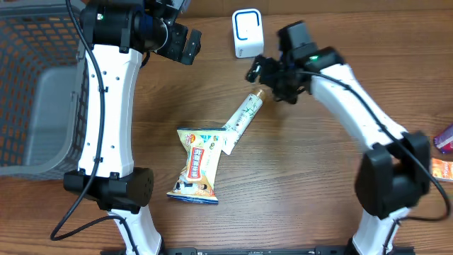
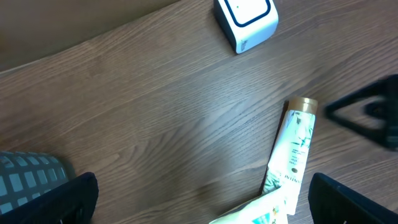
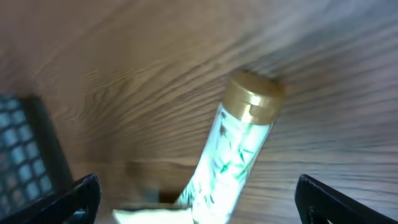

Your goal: Scan the item barcode

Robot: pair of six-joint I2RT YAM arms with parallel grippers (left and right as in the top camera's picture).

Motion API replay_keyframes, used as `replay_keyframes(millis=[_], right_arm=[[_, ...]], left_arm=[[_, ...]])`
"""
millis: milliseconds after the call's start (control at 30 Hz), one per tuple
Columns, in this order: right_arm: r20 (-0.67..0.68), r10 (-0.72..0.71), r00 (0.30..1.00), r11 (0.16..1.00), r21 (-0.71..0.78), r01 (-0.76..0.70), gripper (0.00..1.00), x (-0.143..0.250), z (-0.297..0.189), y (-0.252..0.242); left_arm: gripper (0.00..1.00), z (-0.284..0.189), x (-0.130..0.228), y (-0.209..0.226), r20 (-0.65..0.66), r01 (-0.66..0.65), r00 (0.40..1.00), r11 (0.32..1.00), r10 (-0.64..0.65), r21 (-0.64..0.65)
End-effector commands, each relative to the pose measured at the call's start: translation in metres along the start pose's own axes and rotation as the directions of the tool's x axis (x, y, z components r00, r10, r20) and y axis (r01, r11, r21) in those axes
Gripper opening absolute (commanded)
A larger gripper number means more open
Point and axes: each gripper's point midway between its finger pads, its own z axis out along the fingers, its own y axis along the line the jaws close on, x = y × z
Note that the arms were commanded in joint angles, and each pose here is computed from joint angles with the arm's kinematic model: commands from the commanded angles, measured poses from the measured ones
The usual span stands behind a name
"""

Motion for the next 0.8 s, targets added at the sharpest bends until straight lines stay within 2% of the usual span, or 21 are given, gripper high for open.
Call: replay_keyframes(millis=[0, 133, 267, 767], right_arm=[[0.012, 0.182, 0.983, 0.98, 0.076, -0.182, 0.97, -0.005, 0.033, -0.021], [0.057, 0.231, 0.971, 0.965, 0.117, -0.236, 0.92, -0.011, 0.044, -0.032], [0.121, 0.214, 0.969, 0.964, 0.132, -0.23, 0.92, -0.021, 0.047, -0.034], [0.115, 0.225, 0.968, 0.961, 0.137, -0.239, 0.89, -0.02, 0.084, -0.04]], left_arm=[[1.0, -0.005, -0.002, 0.002, 0.013, 0.016, 1.0, 1.0, -0.016, -0.007], [1.0, -0.005, -0.002, 0.002, 0.013, 0.016, 1.0, 1.0, -0.016, -0.007], [1.0, -0.005, -0.002, 0.002, 0.013, 0.016, 1.0, 1.0, -0.016, -0.007], [1.0, -0.005, -0.002, 0.002, 0.013, 0.016, 1.0, 1.0, -0.016, -0.007]])
